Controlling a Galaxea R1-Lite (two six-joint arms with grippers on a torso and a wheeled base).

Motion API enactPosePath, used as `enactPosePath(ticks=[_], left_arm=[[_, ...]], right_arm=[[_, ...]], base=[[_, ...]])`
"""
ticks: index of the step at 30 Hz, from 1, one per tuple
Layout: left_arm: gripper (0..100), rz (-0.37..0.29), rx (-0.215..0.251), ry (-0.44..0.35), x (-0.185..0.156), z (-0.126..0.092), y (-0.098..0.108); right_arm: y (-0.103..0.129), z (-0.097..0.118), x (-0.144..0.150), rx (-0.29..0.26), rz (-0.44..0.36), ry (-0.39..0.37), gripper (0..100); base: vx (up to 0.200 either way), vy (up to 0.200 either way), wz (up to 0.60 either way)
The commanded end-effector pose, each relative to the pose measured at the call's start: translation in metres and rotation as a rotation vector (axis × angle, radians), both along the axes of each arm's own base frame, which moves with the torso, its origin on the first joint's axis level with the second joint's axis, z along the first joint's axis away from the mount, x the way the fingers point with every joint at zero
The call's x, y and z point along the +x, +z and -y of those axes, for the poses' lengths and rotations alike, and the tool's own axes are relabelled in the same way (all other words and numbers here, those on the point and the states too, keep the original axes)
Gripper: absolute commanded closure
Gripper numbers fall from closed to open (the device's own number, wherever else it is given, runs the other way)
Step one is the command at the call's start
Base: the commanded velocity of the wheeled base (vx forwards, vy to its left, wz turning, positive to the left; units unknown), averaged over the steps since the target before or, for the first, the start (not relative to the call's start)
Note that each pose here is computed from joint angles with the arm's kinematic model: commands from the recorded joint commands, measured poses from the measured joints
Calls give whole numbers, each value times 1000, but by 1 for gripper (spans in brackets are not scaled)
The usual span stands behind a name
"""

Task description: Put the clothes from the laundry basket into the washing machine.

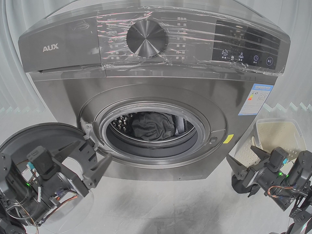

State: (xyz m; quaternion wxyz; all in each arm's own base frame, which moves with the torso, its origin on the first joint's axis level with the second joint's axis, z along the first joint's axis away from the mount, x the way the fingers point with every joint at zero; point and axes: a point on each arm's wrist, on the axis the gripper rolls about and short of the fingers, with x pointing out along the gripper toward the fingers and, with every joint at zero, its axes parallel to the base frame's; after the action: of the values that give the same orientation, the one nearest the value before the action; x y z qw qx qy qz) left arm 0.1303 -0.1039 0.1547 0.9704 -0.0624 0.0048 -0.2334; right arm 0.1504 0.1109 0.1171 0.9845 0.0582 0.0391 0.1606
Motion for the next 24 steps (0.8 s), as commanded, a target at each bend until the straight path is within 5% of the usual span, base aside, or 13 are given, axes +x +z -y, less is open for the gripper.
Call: enactPosePath(ticks=[1, 14, 18, 24], left_arm=[[0, 64, -48, 71, -12, -23, 12], [0, 70, -39, 85, -56, -58, 17], [0, 50, -15, 85, -77, -72, 12], [0, 89, -3, 140, -99, -90, 8]], right_arm=[[11, 17, -9, 22, 41, -48, 0], [23, 45, -46, 0, 20, -59, 0], [16, 62, -67, -47, -55, -70, 0], [8, 86, -89, -58, -88, -193, 0]], base=[[0, 0, 0], [-200, 0, 0], [-200, 0, 0], [-200, 0, 0]])
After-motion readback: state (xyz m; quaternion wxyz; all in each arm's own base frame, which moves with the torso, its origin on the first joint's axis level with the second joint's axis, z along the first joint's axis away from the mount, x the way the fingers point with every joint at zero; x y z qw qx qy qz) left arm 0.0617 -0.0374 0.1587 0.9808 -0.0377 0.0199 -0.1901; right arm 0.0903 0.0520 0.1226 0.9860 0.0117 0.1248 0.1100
